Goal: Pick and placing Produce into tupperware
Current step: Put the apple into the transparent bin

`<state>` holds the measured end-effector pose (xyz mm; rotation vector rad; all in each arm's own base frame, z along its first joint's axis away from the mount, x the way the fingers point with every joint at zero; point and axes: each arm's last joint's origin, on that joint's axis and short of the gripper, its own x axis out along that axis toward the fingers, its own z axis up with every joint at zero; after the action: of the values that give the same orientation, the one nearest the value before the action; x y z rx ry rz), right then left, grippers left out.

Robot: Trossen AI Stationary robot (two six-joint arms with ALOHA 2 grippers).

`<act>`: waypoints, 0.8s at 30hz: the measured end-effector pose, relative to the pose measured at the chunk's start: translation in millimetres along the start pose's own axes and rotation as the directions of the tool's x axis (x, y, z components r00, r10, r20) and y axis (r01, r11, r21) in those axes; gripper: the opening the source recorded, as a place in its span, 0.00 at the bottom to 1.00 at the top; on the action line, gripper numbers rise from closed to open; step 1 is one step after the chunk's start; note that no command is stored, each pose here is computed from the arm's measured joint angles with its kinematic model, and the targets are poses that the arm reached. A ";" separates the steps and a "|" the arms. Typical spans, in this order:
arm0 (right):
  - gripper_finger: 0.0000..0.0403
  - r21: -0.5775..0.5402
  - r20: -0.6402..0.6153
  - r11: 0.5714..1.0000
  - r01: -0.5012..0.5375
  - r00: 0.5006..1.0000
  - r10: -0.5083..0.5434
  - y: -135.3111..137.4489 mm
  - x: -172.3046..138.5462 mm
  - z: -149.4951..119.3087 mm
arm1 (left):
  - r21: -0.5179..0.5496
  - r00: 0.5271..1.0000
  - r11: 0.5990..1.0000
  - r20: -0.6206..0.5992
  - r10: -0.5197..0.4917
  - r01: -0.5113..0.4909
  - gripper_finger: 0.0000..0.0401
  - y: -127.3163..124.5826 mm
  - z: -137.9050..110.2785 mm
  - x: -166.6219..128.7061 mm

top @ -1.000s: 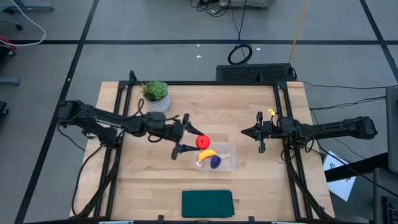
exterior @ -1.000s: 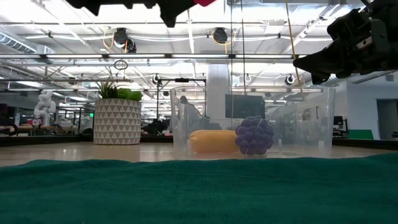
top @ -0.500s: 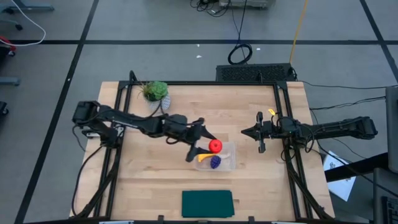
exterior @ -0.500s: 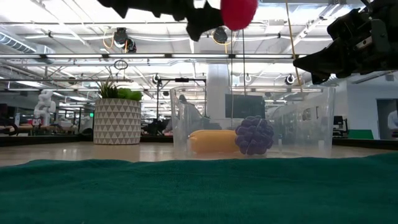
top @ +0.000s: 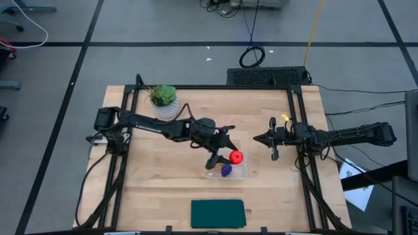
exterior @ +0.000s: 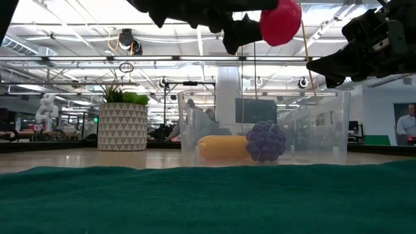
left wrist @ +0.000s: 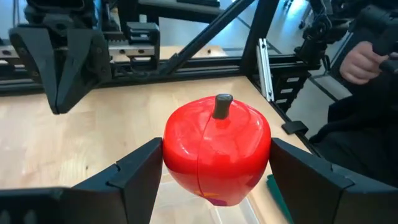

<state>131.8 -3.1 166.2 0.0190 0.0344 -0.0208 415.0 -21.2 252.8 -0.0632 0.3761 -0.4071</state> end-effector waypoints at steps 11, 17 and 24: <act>0.00 0.000 -0.007 1.000 0.000 1.000 0.000 0.0 0.0 -0.7 | -0.076 0.976 0.997 -0.219 -0.012 -0.005 0.69 1.6 -15.6 1.2; 0.00 0.000 -0.007 1.000 0.000 1.000 0.000 0.0 0.0 -0.7 | -0.124 0.939 0.992 -0.342 -0.025 -0.019 0.69 -1.2 -28.1 -2.0; 0.00 0.000 -0.007 1.000 0.000 1.000 0.000 0.0 0.0 -0.7 | -0.113 0.905 0.994 -0.422 -0.052 0.005 0.69 -14.2 -35.9 -0.8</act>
<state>131.8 -3.1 165.5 0.0187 0.0416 -0.0207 395.8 -33.4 221.7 -0.0872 0.8305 -0.4283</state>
